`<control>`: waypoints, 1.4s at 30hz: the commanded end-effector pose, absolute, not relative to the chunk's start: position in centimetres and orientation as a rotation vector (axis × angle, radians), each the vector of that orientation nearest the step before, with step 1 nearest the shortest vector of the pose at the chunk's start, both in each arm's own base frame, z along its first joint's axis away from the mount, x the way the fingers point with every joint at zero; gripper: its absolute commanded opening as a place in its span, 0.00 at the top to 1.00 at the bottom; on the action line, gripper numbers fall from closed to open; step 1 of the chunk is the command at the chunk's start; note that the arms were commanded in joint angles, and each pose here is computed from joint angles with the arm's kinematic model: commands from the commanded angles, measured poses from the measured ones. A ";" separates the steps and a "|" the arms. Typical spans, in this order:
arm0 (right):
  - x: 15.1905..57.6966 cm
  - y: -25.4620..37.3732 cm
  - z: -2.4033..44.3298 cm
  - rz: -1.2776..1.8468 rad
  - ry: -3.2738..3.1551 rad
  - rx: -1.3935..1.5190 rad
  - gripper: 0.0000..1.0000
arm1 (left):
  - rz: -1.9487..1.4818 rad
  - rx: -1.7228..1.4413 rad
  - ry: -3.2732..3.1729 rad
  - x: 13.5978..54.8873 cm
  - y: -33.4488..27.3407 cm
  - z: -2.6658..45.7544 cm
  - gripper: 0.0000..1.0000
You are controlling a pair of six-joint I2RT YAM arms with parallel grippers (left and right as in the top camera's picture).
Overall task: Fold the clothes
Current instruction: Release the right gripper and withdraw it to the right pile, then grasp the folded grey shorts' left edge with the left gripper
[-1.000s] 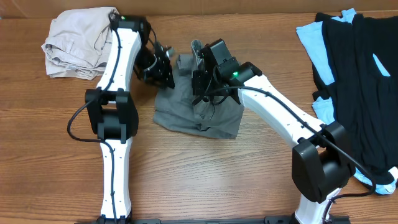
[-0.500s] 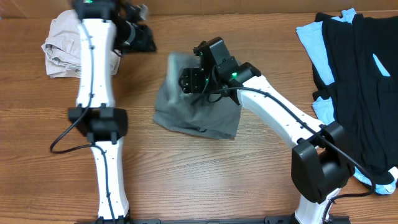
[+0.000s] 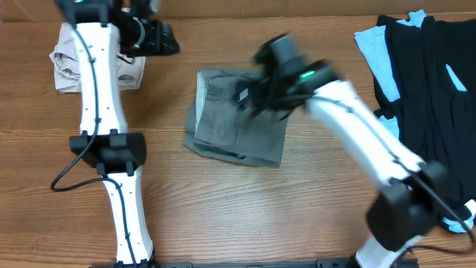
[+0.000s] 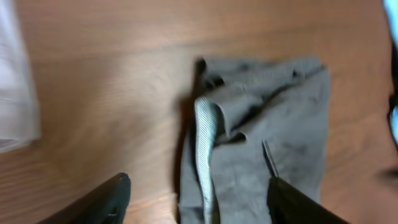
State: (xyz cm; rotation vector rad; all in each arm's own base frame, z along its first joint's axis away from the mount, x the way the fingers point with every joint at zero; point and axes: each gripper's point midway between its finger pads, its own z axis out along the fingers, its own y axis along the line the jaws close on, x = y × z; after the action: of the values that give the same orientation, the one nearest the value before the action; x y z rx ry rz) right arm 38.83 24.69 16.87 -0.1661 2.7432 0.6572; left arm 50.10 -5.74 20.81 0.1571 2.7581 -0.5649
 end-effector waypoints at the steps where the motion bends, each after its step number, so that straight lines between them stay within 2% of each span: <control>1: 41.1 16.5 24.7 0.581 2.575 0.064 0.00 | -0.608 0.318 2.839 48.7 -8.0 18.1 0.11; 2: 41.2 14.5 24.8 0.559 2.580 0.118 0.00 | -0.617 0.341 2.866 48.4 -8.2 17.2 0.00; 8: 41.1 6.0 23.5 0.453 2.632 0.321 0.00 | -0.662 0.436 3.004 46.1 -8.4 12.9 0.00; 14: 40.9 2.1 23.0 0.411 2.637 0.422 0.00 | -0.641 0.490 3.163 43.4 -7.5 8.7 0.00; 24: 40.9 1.6 23.0 0.398 2.637 0.402 0.00 | -0.729 0.521 3.156 43.1 -8.7 3.3 0.00; 40: 40.9 1.5 21.9 0.393 2.669 0.414 0.00 | -0.757 0.628 3.154 41.2 -14.8 -1.4 0.00; 42: 40.9 1.5 21.9 0.393 2.669 0.414 0.00 | -0.678 0.554 3.195 41.1 -14.4 -2.4 0.05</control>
State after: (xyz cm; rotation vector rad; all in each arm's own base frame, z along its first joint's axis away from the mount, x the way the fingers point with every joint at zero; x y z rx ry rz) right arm 40.75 1.71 22.38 0.4156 2.6591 0.4009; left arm 43.31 -14.07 1.82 0.6267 3.0566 -0.7170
